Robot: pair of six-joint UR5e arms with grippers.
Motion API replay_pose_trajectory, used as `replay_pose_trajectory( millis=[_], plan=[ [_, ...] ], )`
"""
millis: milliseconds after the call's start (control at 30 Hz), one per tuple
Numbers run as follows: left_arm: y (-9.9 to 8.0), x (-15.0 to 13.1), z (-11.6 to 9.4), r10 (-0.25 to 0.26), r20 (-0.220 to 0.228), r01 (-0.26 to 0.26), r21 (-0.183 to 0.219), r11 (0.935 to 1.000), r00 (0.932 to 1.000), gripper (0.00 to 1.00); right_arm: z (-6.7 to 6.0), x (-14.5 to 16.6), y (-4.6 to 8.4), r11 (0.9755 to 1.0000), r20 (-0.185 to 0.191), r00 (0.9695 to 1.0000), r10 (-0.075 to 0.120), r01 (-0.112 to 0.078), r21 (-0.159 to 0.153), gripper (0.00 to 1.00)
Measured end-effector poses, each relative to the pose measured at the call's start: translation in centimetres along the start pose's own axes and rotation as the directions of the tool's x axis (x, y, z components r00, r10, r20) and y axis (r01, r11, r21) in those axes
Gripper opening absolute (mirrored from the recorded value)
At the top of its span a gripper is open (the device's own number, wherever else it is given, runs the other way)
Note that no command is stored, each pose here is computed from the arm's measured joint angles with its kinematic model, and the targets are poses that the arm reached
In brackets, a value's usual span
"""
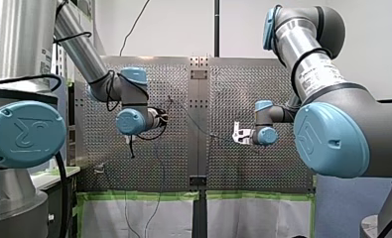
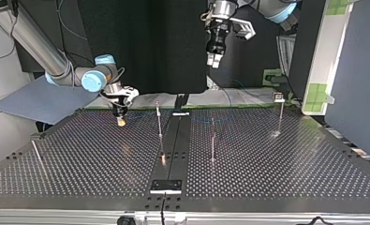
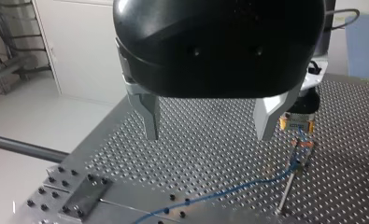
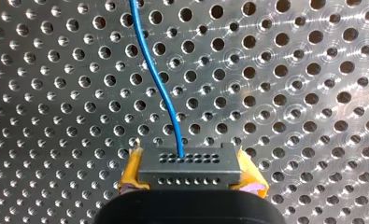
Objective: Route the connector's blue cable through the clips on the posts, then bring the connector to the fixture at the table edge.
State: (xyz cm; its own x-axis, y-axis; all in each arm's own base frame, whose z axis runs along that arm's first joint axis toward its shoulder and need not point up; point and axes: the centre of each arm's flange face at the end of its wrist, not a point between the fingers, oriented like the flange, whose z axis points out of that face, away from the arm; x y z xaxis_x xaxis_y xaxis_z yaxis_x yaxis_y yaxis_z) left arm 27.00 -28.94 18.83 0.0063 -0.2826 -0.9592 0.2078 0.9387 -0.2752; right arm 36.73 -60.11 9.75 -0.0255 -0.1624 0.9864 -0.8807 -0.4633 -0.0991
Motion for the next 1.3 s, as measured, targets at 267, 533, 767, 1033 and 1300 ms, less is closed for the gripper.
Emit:
replay_pose_trajectory(
  millis=[267, 533, 767, 1033, 1300],
  plan=[
    [0.7, 1.1, 0.5, 0.005, -0.020, -0.005, -0.019, 0.9998, 0.9998, 1.00, 0.0, 0.0, -0.1, 1.0000, -0.001, 1.0000, -0.002, 0.002, 0.001, 0.00],
    [0.8, 1.2, 0.5, 0.031, -0.024, -0.031, -0.023, 0.9992, 0.9992, 1.00, 0.0, 0.2, 0.4, 0.9998, 0.000, 1.0000, -0.006, 0.006, -0.017, 0.00],
    [0.9, 1.2, 0.4, 0.049, -0.025, -0.050, -0.026, 0.9984, 0.9985, 1.00, -0.3, 1.8, 1.1, 0.9968, -0.005, 0.9998, -0.018, 0.018, -0.078, 0.00],
    [1.7, 1.5, -0.1, 0.073, -0.027, -0.075, -0.066, 0.9950, 0.9970, 1.00, -1.8, 5.0, 1.4, 0.9905, -0.006, 0.9997, -0.023, 0.022, -0.136, 0.00],
    [2.5, 1.8, -0.6, 0.084, -0.030, -0.086, -0.087, 0.9925, 0.9960, 1.00, -4.0, 7.0, 2.2, 0.9790, -0.029, 0.9992, -0.027, 0.020, -0.203, 0.00]
  ],
)
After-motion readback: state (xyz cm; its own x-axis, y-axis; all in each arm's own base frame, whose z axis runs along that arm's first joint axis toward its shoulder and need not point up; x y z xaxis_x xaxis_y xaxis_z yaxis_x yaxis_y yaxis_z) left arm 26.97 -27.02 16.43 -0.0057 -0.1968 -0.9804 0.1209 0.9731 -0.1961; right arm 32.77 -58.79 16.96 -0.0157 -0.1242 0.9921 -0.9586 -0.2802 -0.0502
